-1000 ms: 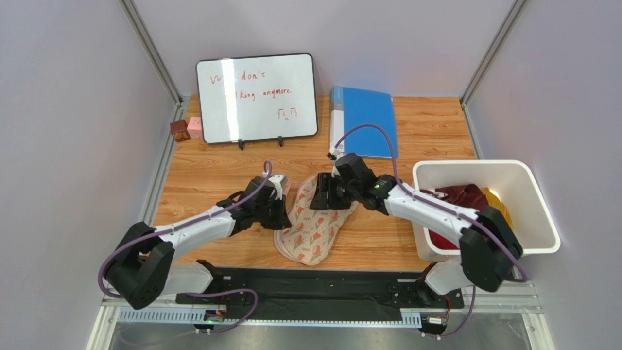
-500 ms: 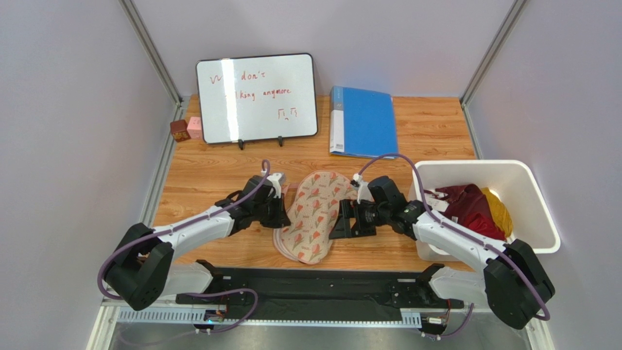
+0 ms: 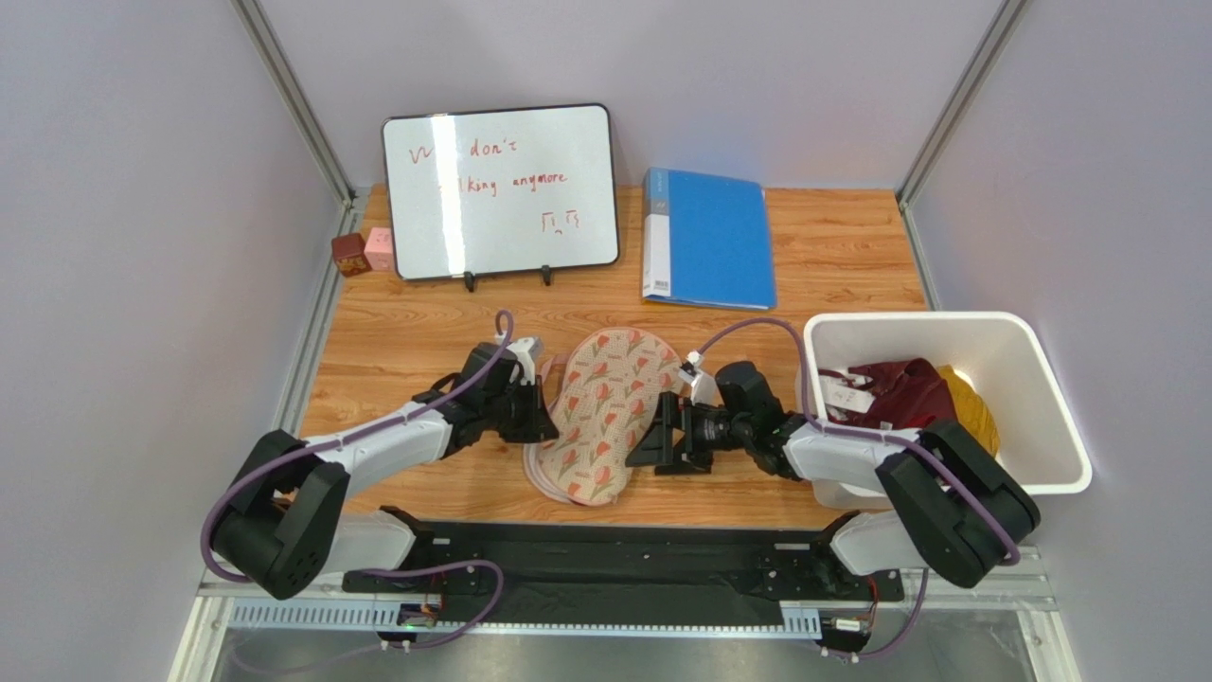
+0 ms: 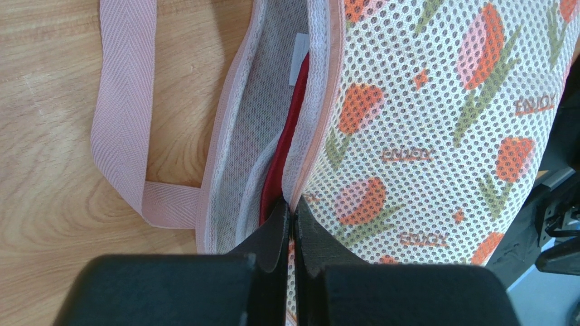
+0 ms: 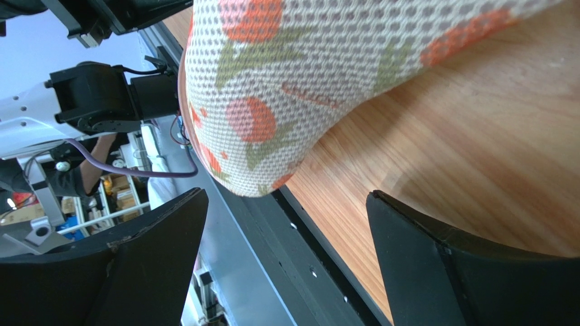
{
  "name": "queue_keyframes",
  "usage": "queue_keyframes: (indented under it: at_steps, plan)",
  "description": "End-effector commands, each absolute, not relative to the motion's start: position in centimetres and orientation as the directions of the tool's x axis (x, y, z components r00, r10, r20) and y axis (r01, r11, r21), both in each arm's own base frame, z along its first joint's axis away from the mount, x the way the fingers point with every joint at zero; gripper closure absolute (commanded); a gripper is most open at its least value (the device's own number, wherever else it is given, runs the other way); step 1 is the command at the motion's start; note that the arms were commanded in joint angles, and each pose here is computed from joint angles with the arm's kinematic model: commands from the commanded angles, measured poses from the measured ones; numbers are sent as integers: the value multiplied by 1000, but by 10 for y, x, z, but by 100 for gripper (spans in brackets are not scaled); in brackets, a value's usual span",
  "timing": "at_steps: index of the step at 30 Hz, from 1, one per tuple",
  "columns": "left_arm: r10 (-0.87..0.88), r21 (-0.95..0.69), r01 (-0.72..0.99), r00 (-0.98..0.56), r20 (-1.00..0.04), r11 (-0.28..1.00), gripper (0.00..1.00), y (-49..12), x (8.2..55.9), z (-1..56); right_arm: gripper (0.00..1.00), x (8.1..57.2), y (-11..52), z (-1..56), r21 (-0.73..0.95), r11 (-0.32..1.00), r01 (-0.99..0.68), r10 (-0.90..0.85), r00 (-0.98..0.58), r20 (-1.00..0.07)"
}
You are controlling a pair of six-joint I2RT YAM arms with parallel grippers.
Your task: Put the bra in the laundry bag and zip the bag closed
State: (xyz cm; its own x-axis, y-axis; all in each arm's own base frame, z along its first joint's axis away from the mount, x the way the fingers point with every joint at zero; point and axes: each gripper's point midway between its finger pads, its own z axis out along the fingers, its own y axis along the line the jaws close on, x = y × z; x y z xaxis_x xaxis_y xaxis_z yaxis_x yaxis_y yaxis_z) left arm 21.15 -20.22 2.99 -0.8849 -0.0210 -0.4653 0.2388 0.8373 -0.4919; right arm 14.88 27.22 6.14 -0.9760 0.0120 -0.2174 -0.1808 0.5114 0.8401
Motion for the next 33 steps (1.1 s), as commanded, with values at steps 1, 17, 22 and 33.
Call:
queue_keyframes:
  at_steps: [1, 17, 22, 33]
  plan:
    - [-29, -514, 249, -880, -474, 821, 97, -208, 216, 38, 7, 162, 294, 83, 878, 415, -237, 23, -962, -271]
    - [-116, -508, 299, -764, -635, 808, 37, -194, 218, 143, 12, 178, 330, 87, 941, 297, -159, 109, -974, -199]
    - [-220, -605, 245, -777, -590, 757, 39, -189, 179, 161, 13, 179, 332, 99, 957, 276, -93, 157, -978, -140]
    - [-377, -717, -15, -858, -349, 697, 48, -183, 111, 127, 13, 197, 351, 106, 954, 299, 4, 232, -970, -69]
